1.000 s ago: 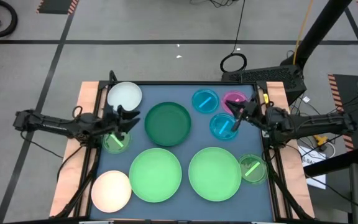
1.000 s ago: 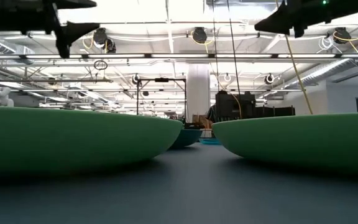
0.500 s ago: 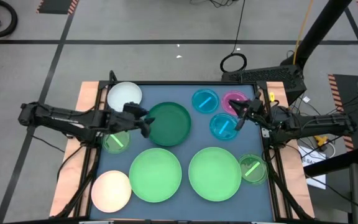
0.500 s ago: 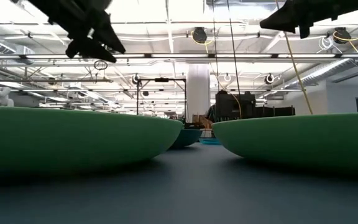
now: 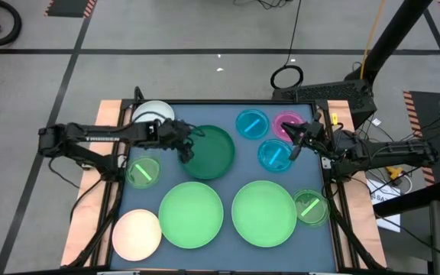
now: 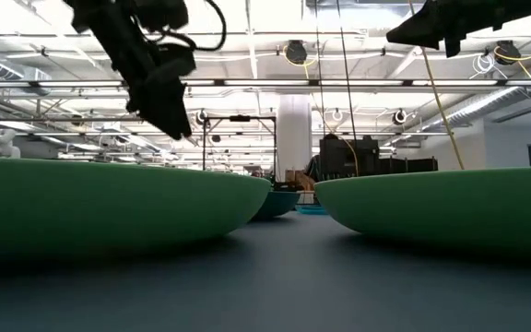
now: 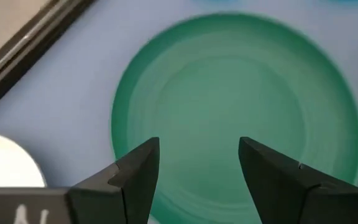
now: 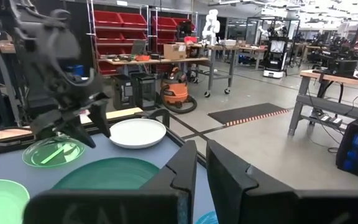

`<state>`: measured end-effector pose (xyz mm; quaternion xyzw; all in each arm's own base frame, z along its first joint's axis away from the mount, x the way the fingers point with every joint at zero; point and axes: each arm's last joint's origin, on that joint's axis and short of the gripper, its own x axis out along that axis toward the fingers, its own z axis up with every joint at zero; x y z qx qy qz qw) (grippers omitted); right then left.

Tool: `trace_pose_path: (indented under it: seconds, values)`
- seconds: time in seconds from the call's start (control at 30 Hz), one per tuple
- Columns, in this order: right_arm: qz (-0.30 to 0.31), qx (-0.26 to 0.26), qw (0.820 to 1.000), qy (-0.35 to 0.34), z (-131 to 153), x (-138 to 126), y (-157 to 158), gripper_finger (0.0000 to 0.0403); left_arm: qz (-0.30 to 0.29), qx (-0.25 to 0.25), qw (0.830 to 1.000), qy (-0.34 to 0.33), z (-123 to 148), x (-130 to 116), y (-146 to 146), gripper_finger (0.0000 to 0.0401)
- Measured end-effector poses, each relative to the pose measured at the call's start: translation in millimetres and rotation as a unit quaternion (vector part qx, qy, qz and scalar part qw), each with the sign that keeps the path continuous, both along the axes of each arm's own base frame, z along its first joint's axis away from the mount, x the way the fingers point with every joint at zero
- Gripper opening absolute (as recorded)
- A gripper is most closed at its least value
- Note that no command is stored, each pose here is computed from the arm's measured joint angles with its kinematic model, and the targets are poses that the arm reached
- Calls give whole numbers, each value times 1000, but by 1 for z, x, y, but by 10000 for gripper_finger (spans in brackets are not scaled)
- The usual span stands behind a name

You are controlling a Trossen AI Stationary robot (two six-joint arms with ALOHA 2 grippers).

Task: Stack plastic plates
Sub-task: Stack the left green plate on top of the dark green plate

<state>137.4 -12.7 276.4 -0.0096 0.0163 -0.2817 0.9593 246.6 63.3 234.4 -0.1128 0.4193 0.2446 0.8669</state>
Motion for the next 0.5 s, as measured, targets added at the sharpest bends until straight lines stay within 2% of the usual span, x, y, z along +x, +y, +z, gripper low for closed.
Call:
trace_pose_path:
  seconds: [0.1,0.23,0.5]
  values:
    - [0,-3,1000,6,-1,0,0,32,-32,13,999,20,-4,-1,15,225]
    - [0,-13,1000,13,-1,0,0,32,-46,39,997,45,-9,-4,34,225]
    - [0,-17,1000,24,-2,0,0,32,-47,17,998,31,-19,-3,61,225]
